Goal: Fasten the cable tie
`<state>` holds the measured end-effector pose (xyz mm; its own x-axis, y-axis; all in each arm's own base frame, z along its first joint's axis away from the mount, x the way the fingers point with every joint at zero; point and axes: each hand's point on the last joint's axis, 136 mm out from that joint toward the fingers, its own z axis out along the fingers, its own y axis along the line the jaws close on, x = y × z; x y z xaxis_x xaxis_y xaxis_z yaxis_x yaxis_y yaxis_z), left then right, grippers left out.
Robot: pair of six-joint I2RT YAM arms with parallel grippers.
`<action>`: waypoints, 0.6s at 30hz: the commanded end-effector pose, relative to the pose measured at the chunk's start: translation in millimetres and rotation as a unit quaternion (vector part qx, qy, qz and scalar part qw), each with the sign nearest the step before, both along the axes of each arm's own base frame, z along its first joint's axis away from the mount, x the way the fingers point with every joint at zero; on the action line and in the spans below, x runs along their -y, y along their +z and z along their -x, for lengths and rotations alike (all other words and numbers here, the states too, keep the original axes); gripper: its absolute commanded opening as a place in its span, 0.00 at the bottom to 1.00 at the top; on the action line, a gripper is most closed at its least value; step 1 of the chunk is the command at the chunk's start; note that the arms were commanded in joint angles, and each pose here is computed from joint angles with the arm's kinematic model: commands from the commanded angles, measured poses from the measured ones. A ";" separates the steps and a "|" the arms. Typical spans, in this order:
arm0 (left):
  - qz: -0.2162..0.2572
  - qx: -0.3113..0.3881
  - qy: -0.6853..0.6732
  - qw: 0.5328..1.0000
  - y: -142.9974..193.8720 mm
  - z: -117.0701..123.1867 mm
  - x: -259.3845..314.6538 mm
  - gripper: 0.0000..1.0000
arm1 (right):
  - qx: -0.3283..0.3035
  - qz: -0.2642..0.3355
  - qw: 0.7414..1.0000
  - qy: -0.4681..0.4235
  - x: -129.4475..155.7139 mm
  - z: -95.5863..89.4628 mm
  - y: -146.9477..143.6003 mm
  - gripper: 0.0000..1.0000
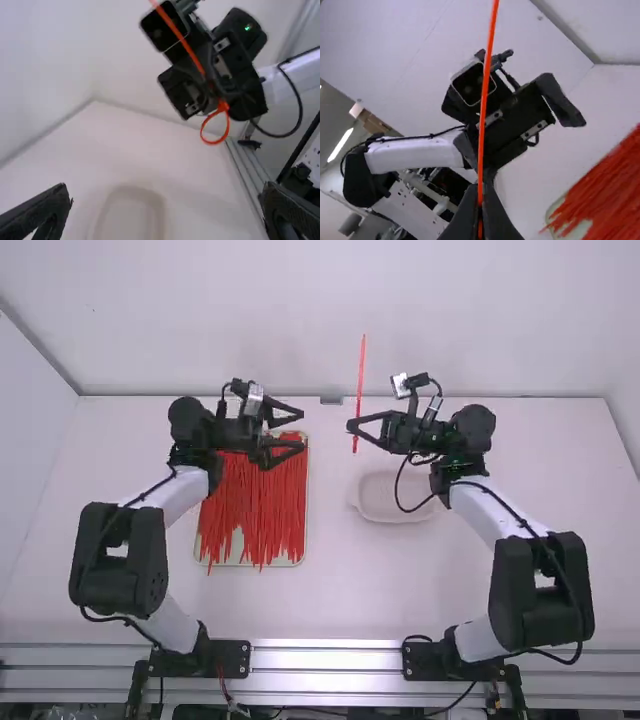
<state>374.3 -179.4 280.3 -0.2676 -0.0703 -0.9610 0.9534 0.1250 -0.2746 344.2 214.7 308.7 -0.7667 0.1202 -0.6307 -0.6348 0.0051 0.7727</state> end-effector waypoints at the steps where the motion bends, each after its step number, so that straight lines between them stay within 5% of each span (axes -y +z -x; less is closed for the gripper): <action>1: -0.009 -0.021 0.018 1.000 -12.9 -9.6 -11.9 0.99 | 0.038 0.018 0.999 -0.015 10.8 -0.7 -14.6 0.00; 9: -0.119 -0.216 0.215 0.945 -119.9 -47.0 -55.3 0.99 | 0.033 0.090 0.990 -0.105 46.5 -29.5 -78.6 0.00; 18: -0.241 -0.324 0.300 0.864 -154.8 -41.9 -87.9 0.99 | -0.033 0.230 0.941 -0.245 97.8 -58.6 -150.6 0.00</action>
<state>398.5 -108.3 120.7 -0.8413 -0.0552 -0.5377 0.3522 0.6986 -0.6228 389.5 133.5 167.7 -0.8034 0.2287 -0.5498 -0.3985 0.4797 0.7817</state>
